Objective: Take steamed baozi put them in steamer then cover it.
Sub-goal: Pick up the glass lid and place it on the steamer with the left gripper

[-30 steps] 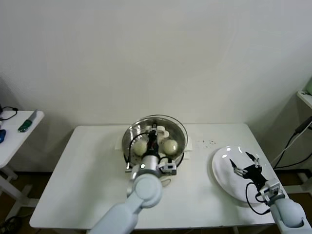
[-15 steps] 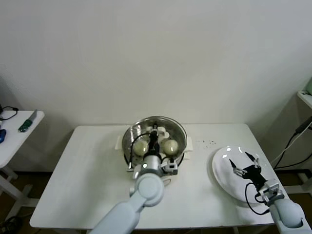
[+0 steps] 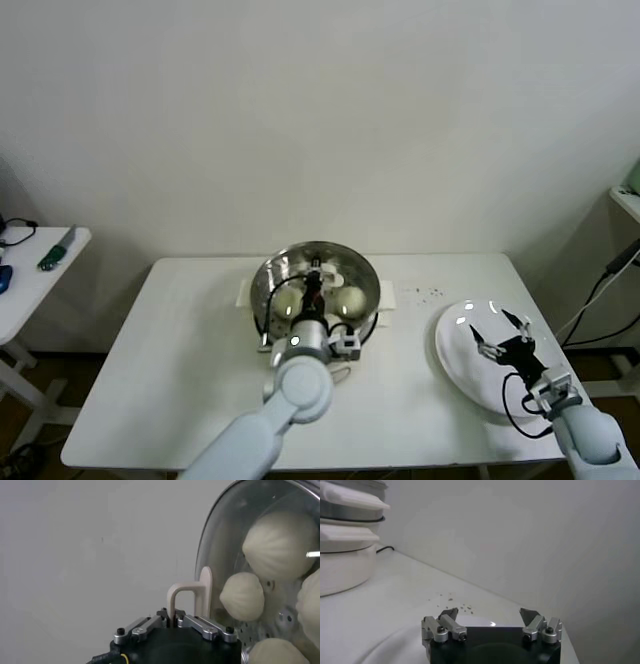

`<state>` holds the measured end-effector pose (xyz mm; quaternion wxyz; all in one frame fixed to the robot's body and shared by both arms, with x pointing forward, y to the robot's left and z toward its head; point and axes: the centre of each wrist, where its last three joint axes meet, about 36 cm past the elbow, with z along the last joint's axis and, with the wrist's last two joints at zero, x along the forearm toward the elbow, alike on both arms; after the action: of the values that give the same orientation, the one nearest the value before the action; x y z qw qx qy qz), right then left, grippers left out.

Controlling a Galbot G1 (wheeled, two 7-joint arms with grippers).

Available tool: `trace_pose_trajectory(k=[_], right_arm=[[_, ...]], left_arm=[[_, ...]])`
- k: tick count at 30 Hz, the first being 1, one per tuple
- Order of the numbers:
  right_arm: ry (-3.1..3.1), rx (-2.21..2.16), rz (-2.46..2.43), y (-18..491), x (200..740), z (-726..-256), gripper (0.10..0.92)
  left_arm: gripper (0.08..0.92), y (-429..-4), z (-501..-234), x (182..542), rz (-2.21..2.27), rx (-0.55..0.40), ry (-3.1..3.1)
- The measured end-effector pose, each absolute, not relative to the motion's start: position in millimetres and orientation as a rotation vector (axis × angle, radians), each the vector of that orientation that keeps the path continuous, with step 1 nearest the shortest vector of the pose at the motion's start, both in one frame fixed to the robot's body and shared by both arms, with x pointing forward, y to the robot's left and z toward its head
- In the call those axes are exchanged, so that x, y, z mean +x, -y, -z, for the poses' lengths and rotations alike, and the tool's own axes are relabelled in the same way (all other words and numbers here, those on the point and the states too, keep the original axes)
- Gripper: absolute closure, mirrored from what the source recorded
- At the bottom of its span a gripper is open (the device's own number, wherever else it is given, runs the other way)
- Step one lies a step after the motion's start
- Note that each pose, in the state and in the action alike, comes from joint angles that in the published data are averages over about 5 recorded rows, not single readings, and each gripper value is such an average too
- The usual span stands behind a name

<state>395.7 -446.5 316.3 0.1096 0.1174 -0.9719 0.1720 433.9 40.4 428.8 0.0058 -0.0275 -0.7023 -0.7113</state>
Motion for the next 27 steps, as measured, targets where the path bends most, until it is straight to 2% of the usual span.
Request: trace_pose_trajectory(k=[20, 23, 27], right_arm=[[2.855, 0.366, -0.520, 445, 400, -318, 0.200], [2.855, 0.370, -0.522, 445, 400, -317, 0.200], [2.854, 0.374, -0.525, 443, 399, -317, 0.200]], left_arm=[[0.849, -43, -418, 435, 2.226, -0.083, 2.191], [0.808, -43, -418, 434, 2.223, -0.082, 2.198], [0.697, -45, -420, 432, 2.220, -0.083, 2.206]])
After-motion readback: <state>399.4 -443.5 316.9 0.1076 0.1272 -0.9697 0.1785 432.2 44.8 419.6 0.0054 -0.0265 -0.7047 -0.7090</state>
